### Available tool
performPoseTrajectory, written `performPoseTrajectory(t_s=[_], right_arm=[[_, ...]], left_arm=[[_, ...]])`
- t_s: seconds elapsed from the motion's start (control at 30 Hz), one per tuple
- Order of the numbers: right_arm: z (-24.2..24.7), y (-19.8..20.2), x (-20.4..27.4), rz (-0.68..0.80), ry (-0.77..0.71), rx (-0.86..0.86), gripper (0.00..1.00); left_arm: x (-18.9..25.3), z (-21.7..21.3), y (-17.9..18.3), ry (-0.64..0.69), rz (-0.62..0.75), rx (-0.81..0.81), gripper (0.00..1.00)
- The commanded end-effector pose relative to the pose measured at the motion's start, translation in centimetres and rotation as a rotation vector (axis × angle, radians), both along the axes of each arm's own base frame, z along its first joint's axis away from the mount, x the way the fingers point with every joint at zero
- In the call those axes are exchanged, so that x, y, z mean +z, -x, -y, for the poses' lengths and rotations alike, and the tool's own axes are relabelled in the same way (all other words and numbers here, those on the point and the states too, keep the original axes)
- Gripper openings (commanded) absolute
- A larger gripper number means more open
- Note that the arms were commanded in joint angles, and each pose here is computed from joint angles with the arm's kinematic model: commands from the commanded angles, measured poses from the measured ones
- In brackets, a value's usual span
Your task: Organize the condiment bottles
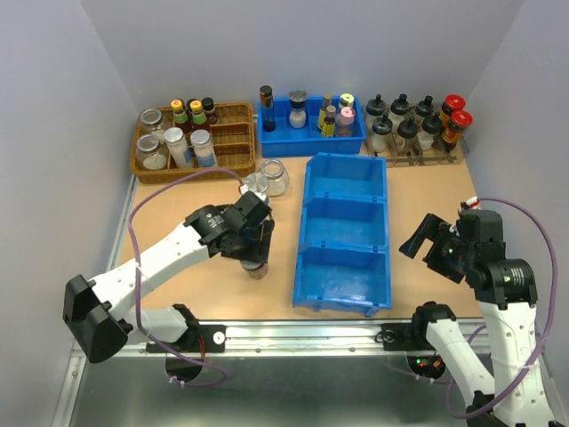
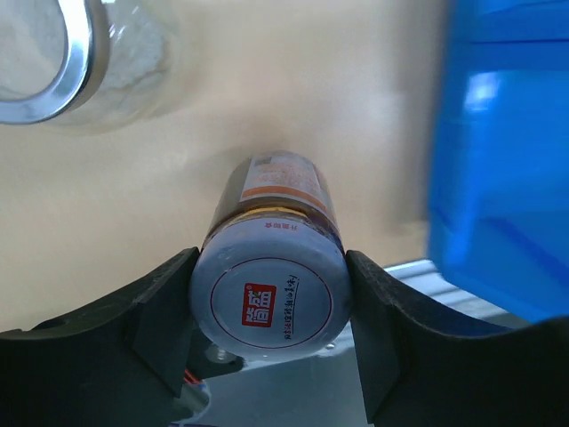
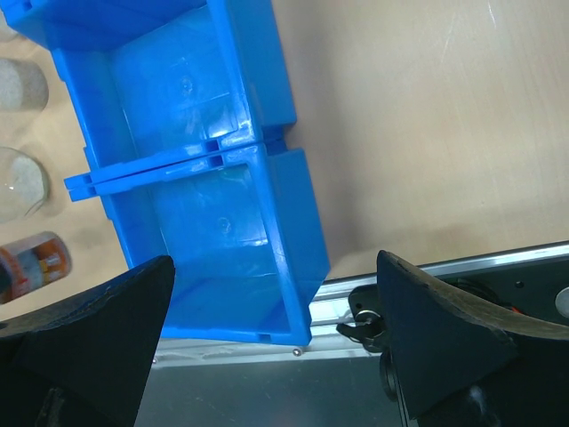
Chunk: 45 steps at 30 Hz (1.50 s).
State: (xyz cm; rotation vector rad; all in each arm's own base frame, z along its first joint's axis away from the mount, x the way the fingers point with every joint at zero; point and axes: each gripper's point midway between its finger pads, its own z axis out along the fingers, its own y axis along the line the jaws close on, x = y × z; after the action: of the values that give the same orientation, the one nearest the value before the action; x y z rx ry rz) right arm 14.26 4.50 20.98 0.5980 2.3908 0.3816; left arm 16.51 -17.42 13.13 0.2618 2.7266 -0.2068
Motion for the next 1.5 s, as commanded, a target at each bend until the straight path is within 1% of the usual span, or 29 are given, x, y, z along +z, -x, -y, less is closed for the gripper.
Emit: performPoseTrajectory(t_s=[0.0,0.03,0.07,0.13,0.17,0.33,0.37,0.4,0.47,0.53,0.57,0.6,0.7,0.8,0.9,0.93,1.1,1.2,1.47], right_arm=[[0.5,-0.4,-0.3,0.015,0.02,-0.015,1.0],[0.5,-0.4,-0.4,0.012,0.021,-0.017,1.0],[0.4,-0.4,-0.5,0.01,0.02,-0.017,1.0],[0.5,-0.6,-0.4,0.015,0.019,-0.02,1.0],[0.5,-0.7,-0.4,0.013,0.021,-0.02,1.0],[0.8,-0.8,0.2,0.027,0.029,-0.037,1.0],[0.8,-0.8,0.3,0.031,0.03,-0.043,1.0],[0.9,-0.8,0.3,0.033,0.028,-0.048,1.0],[0.8,-0.7,0.3,0.037,0.023,-0.053,1.0],[0.9,-0.6,0.1,0.035,0.024,-0.057,1.0],[0.9,-0.5,0.1,0.035,0.023,-0.06,1.0],[1.0,-0.4,-0.1,0.029,0.027,-0.065,1.0],[1.3,-0.2,-0.1,0.034,0.034,-0.084,1.0],[1.8,-0.2,-0.1,0.035,0.049,-0.108,1.0],[1.9,-0.1,-0.2,0.032,0.052,-0.122,1.0],[2.0,-0.1,-0.2,0.035,0.054,-0.129,1.0],[2.5,0.0,-0.3,0.038,0.068,-0.15,1.0],[2.5,0.1,-0.4,0.037,0.073,-0.152,1.0],[2.6,0.2,-0.7,0.032,0.078,-0.151,1.0]], left_arm=[[10.9,5.2,-0.4,0.276,0.171,-0.087,0.0],[10.6,5.5,-0.4,0.269,0.16,-0.098,0.0],[11.9,6.9,0.1,0.298,0.174,-0.149,0.0],[11.1,8.7,0.4,0.258,0.145,-0.21,0.0],[11.5,10.0,1.4,0.262,0.145,-0.265,0.0],[8.9,13.4,2.6,0.146,0.106,-0.356,0.0],[9.1,14.1,2.6,0.147,0.112,-0.369,0.0],[8.4,15.0,2.9,0.126,0.108,-0.392,0.0],[9.1,16.4,2.5,0.13,0.137,-0.419,0.0],[8.2,17.7,2.0,0.091,0.147,-0.435,0.0],[8.8,18.5,1.5,0.097,0.169,-0.444,0.0],[7.9,19.2,1.2,0.072,0.164,-0.452,0.0],[8.1,21.5,1.0,0.092,0.188,-0.494,0.0],[6.5,24.2,1.3,0.102,0.169,-0.541,0.0],[5.4,25.6,2.1,0.102,0.152,-0.581,0.0],[3.9,26.2,2.7,0.076,0.129,-0.608,0.0],[2.8,27.5,3.9,0.07,0.124,-0.651,0.0],[3.0,28.1,4.1,0.086,0.128,-0.658,0.0],[1.4,29.0,4.7,0.078,0.118,-0.678,0.0]])
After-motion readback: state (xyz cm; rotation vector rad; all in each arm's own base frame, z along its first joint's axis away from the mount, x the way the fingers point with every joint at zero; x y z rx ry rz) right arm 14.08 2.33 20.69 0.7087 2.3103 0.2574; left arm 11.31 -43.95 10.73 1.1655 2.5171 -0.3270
